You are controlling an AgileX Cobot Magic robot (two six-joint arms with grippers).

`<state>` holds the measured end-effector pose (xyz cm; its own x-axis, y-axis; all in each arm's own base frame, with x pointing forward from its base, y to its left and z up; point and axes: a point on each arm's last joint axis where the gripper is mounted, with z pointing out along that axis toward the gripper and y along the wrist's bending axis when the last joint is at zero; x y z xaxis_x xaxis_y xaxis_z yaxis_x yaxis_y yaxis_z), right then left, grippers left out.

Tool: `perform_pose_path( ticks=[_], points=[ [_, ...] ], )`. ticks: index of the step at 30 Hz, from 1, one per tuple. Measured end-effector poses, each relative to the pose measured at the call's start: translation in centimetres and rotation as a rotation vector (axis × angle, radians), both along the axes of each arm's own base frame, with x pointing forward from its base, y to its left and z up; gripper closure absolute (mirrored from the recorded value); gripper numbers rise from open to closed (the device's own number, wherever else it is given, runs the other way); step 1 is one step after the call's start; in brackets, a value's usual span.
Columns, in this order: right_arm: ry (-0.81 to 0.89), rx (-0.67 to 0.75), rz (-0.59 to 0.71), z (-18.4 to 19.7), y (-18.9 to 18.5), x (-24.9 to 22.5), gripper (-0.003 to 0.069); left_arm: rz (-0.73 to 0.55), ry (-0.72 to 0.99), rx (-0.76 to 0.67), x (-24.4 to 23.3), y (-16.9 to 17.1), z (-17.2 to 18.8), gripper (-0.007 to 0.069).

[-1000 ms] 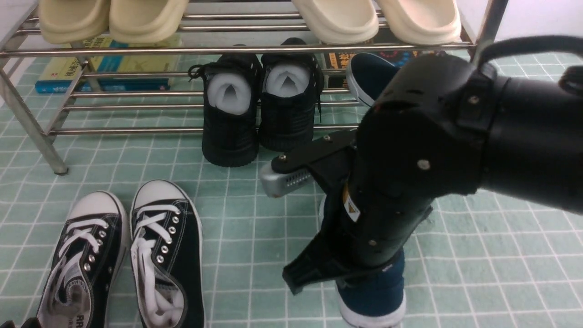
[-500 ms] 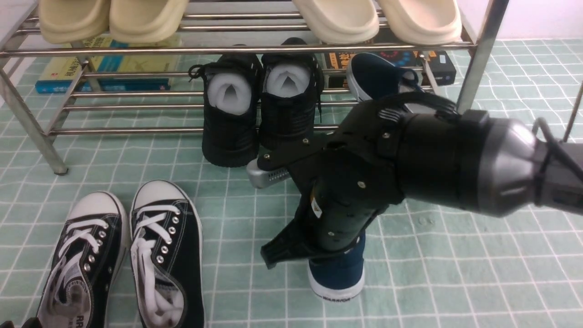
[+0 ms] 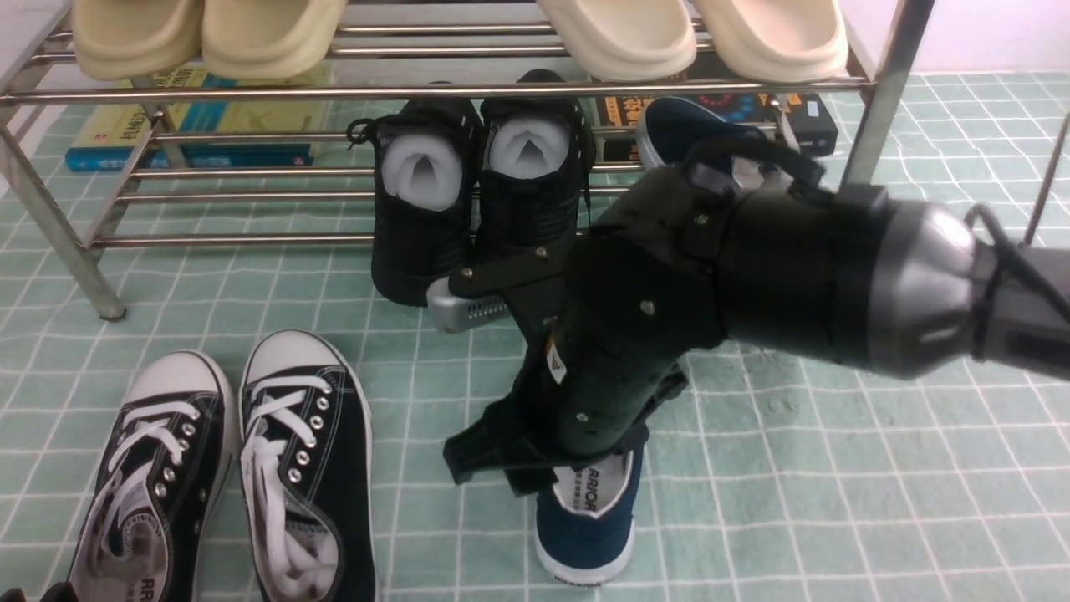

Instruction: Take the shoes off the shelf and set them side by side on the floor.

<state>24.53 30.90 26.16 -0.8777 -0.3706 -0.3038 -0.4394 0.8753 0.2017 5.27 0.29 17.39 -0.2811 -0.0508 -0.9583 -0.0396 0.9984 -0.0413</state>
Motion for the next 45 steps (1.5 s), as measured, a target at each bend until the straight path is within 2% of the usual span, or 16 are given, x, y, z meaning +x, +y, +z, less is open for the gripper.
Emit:
perform_pose_path(
  ticks=[3, 5, 6, 8, 10, 12, 17, 19, 25, 30, 36, 40, 44, 45],
  points=[
    [-0.03, -0.028, 0.071, 3.3, -1.4, 0.3, 0.0309, 0.0, 0.0, 0.0, 0.0, 0.0, 0.0, 0.0386],
    [-0.048, -0.055, 0.089, 5.4, -3.0, 0.9, 0.0389, 0.0, 0.0, 0.0, 0.0, 0.0, 0.0, 0.0386],
    [-0.063, -0.073, 0.08, 6.2, -4.3, 1.5, 0.047, 0.0, 0.0, 0.0, 0.0, 0.0, 0.0, 0.0386],
    [-0.08, -0.098, 0.049, 6.9, -6.1, 2.7, 0.0587, 0.0, 0.0, 0.0, 0.0, 0.0, 0.0, 0.0386],
    [-0.088, -0.118, -0.004, 6.9, -8.1, 4.3, 0.0659, 0.0, 0.0, 0.0, 0.0, 0.0, 0.0, 0.0386],
    [-0.093, -0.126, -0.06, 6.6, -9.6, 5.9, 0.0671, 0.0, 0.0, 0.0, 0.0, 0.0, 0.0, 0.0386],
    [-0.159, -0.111, -0.101, 5.4, -11.4, 9.1, 0.0649, 0.0, 0.0, 0.0, 0.0, 0.0, 0.0, 0.0386],
    [-0.191, -0.112, -0.08, 4.8, -11.7, 10.1, 0.0608, 0.0, 0.0, 0.0, 0.0, 0.0, 0.0, 0.0386],
    [-0.339, -0.187, 0.014, 3.4, -11.8, 12.5, 0.036, 0.0, 0.0, 0.0, 0.0, 0.0, 0.0, 0.0386],
    [-0.425, -0.299, 0.05, 2.5, -12.2, 13.8, 0.0255, 0.0, 0.0, 0.001, 0.0, 0.0, 0.0, 0.0386],
    [-0.444, -0.386, 0.031, 0.5, -12.4, 15.1, 0.0244, 0.0, 0.0, 0.001, 0.0, 0.0, 0.0, 0.0386],
    [-0.425, -0.43, 0.021, -1.5, -12.3, 15.8, 0.0266, 0.0, 0.0, 0.001, 0.0, 0.0, 0.0, 0.0386],
    [-0.413, -0.435, 0.02, -2.1, -12.2, 16.0, 0.034, 0.0, 0.0, 0.002, 0.0, 0.0, 0.0, 0.0386],
    [-0.405, -0.426, 0.015, -2.2, -12.2, 15.9, 0.0423, 0.0, 0.0, 0.002, 0.0, 0.0, 0.0, 0.0386]
  ],
)
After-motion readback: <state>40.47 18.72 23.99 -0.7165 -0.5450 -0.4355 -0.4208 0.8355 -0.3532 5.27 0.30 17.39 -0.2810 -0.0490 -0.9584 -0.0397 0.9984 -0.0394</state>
